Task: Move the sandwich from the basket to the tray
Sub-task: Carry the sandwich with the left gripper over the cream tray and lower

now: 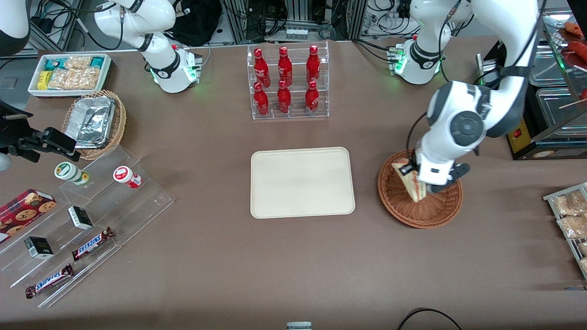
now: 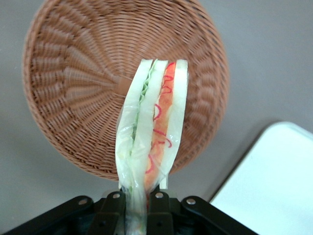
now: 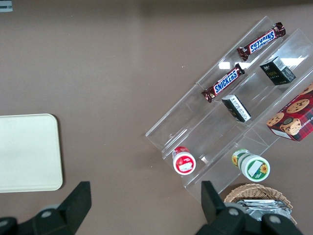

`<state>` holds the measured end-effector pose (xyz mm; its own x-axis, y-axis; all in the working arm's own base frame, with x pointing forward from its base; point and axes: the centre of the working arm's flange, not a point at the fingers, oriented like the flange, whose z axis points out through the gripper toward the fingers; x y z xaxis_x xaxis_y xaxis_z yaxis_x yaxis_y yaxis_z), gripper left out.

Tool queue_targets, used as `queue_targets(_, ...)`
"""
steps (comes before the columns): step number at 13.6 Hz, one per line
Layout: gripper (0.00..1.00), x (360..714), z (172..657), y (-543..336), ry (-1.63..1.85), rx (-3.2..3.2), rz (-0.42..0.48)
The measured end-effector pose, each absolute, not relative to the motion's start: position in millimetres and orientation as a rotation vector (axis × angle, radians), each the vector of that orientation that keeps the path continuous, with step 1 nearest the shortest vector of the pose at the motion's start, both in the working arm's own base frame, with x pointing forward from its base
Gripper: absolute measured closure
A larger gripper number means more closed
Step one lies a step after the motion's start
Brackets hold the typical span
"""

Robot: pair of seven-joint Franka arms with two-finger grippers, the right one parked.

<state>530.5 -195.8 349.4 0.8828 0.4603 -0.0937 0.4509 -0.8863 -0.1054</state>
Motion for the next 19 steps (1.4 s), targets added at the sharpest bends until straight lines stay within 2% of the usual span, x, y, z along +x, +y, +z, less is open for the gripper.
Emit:
queue_targets(8,0.85,512,350,-338,-0.339,-3.082,0.156)
queue_targets(17,0.85,515,312,-470,-0.261,-3.122,0.163)
queue_targets(19,0.85,517,299,-485,-0.307,-3.112,0.202)
